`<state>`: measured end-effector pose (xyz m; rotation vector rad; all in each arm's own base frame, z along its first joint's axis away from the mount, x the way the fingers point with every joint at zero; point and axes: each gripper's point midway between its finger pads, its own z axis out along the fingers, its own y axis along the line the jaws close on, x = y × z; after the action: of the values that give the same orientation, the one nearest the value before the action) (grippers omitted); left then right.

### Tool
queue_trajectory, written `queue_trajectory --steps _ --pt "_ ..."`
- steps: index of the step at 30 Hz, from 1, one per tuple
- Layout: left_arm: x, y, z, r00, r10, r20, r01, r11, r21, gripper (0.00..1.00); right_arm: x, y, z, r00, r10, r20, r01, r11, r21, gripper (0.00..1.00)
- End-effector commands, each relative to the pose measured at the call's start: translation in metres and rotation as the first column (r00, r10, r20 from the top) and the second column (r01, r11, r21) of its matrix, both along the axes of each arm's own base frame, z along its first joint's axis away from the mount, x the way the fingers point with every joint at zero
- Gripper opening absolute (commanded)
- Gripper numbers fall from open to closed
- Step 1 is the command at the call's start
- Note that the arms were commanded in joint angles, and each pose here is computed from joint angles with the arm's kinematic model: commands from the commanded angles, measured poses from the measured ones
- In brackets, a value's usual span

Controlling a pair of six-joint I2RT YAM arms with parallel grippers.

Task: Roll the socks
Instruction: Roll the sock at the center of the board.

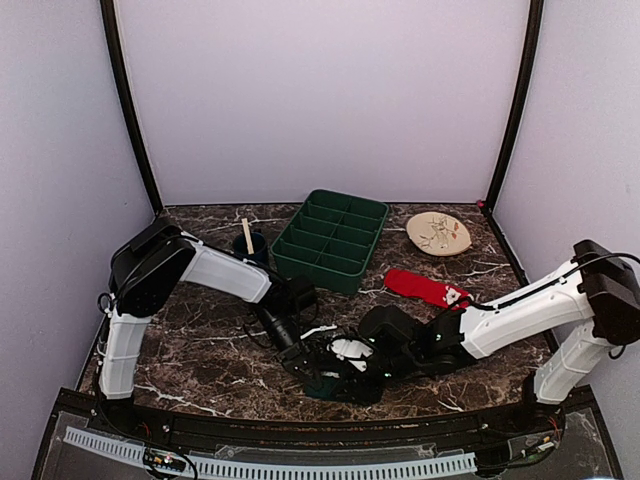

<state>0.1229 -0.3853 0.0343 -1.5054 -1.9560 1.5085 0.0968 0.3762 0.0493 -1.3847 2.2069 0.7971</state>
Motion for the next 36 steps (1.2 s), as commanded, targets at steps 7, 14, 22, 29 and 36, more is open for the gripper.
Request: queue_trajectory --steps 7,14,22,29,36 --pt "-0.002 0.004 0.005 0.999 0.002 -0.051 -0.003 1.000 -0.022 0.02 0.008 0.003 -0.018 0.998 0.010 0.061 -0.006 0.998 -0.070 0.50" --pt "-0.002 0.005 0.005 0.998 0.007 -0.058 -0.008 1.000 -0.020 0.02 0.005 0.003 -0.023 0.999 0.019 0.043 -0.016 0.998 -0.068 0.27" --pt "0.000 0.006 0.001 0.999 0.015 -0.050 -0.015 1.000 0.005 0.10 0.000 0.003 -0.018 0.999 0.036 0.030 -0.034 0.998 -0.052 0.10" --pt "0.005 0.008 -0.001 0.999 0.049 -0.006 -0.049 0.998 0.035 0.18 -0.008 0.001 -0.018 0.998 0.065 0.002 -0.065 0.997 -0.048 0.03" --pt "0.024 0.005 0.004 0.987 0.149 0.061 -0.151 0.988 0.020 0.26 -0.012 -0.001 -0.019 0.998 0.051 -0.034 -0.053 0.998 -0.035 0.00"
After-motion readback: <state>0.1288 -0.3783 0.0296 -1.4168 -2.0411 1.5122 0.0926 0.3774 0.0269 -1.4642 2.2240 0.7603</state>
